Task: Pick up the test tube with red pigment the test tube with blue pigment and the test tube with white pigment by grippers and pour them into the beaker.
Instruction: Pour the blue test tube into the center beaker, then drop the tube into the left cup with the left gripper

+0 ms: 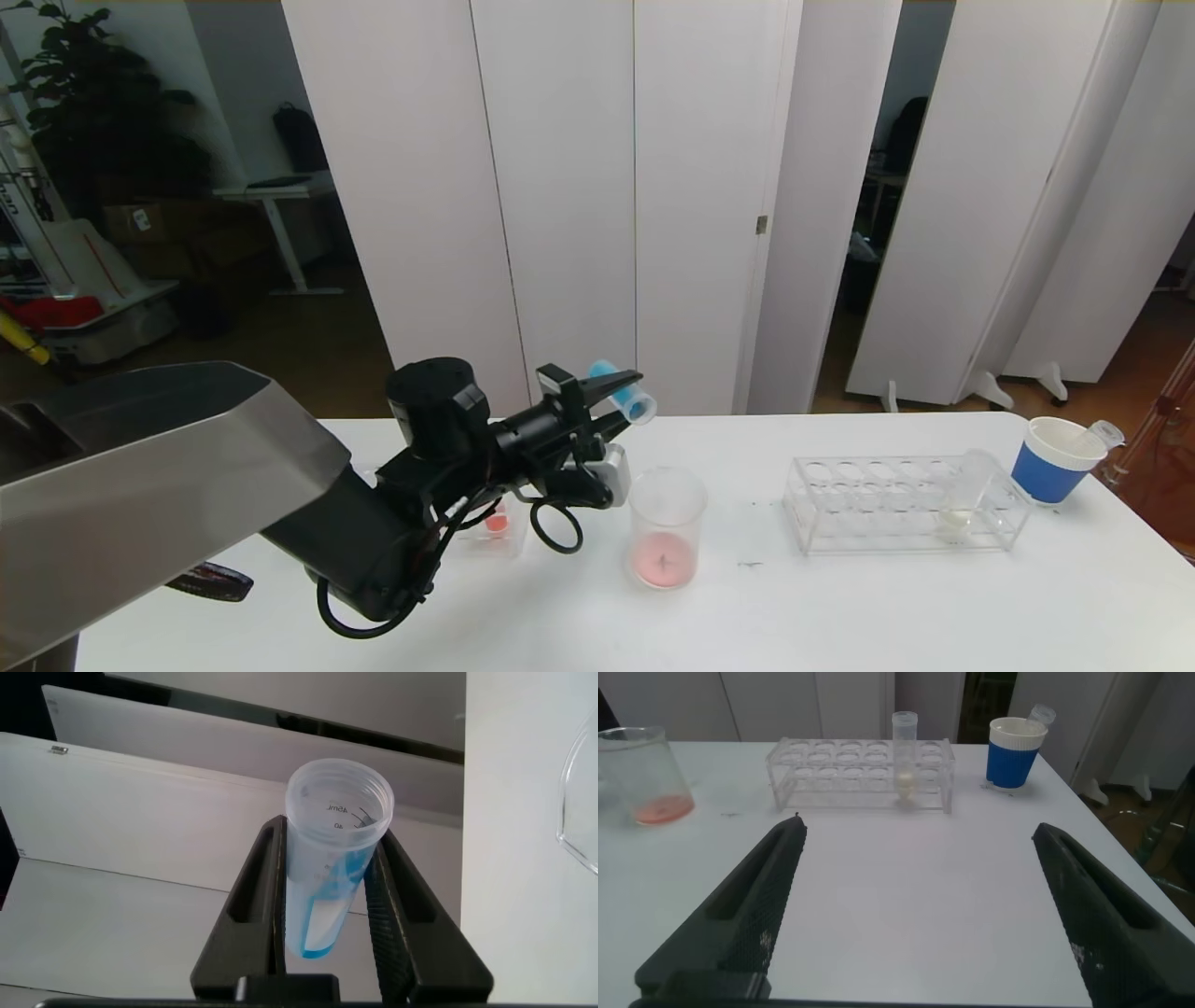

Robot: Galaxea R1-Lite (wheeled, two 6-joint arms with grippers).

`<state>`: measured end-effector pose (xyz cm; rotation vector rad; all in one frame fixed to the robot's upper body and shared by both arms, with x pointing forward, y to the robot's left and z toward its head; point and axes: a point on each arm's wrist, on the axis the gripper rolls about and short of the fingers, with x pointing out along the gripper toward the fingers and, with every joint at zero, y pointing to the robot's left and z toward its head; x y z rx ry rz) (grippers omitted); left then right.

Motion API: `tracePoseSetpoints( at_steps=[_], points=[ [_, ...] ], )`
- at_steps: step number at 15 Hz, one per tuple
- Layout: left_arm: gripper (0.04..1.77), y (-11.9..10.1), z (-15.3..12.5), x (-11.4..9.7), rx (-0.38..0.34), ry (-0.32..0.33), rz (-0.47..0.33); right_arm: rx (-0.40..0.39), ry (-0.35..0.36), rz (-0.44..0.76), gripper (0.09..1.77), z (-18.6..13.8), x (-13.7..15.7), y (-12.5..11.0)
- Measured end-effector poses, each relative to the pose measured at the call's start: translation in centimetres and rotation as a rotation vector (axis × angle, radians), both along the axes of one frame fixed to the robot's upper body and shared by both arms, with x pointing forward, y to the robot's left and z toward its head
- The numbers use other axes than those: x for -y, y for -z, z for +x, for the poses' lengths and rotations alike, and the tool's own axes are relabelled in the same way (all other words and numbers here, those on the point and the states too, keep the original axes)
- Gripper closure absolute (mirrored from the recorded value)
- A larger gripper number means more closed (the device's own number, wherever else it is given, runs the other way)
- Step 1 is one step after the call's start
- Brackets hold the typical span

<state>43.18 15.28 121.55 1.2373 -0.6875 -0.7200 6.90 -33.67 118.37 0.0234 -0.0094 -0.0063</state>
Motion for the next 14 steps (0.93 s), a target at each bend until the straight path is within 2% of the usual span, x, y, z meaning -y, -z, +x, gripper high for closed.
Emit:
tracePoseSetpoints(
  at_steps=[5,14],
  points=[
    [1.23,-0.1,-0.2,0.0,0.028,0.002,-0.009,0.000,0.000,-0.001,0.12,0.0,0.0,0.0],
    [1.23,0.9,-0.1,0.4,0.020,0.009,0.003,0.000,0.000,0.000,0.12,0.0,0.0,0.0]
  ],
)
